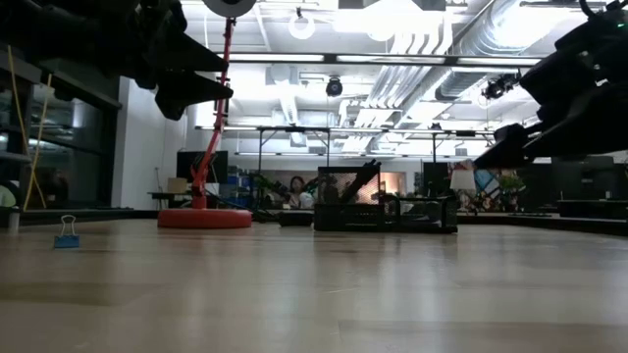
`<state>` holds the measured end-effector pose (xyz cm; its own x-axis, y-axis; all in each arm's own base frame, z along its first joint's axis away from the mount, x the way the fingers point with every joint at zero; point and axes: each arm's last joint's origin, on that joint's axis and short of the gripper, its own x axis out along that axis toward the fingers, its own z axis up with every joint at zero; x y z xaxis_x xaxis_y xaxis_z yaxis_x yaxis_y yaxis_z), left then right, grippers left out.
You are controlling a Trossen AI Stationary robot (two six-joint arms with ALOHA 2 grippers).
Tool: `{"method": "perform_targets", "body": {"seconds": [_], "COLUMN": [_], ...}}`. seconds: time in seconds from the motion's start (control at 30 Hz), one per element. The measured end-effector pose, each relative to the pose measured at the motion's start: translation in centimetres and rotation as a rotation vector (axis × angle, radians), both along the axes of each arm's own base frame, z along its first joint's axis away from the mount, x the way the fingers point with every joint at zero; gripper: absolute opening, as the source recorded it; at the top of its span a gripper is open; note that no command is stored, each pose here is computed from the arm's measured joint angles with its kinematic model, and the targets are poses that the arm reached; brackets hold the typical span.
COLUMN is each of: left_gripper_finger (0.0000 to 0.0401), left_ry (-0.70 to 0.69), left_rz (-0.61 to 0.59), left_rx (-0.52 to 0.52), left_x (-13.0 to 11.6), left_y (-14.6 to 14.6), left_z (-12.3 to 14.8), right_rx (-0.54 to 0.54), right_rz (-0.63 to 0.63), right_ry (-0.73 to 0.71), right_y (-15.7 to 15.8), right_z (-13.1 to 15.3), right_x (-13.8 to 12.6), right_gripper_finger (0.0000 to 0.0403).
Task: Pick and place office supplies into organizer
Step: Put the blue binder clip into the black desk organizer
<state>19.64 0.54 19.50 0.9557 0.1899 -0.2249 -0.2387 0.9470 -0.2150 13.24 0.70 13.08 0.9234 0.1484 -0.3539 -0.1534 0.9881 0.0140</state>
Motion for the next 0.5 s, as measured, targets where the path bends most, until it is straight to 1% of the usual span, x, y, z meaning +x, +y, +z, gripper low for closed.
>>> {"method": "perform_targets", "body": {"seconds": [0.17, 0.23, 0.5], "left_gripper_finger": [0.0233, 0.0233, 0.0233], "left_ry": [0.000, 0.000, 0.000], "left_rz": [0.000, 0.000, 0.000], "left_rx": [0.000, 0.000, 0.000], "left_x": [0.00, 0.00, 0.00], "left_y": [0.00, 0.00, -0.01], "left_z": [0.00, 0.00, 0.00], "right_rx": [0.037, 0.052, 0.054], "right_rz": [-0.083, -0.093, -0.094], "right_ry": [0.010, 0.011, 0.012], "right_y": [-0.18, -0.19, -0.19], "right_z": [-0.03, -0.02, -0.01], "right_x": [0.02, 0.02, 0.03], "right_gripper_finger": [0.0378, 0.0378, 0.0378]}}
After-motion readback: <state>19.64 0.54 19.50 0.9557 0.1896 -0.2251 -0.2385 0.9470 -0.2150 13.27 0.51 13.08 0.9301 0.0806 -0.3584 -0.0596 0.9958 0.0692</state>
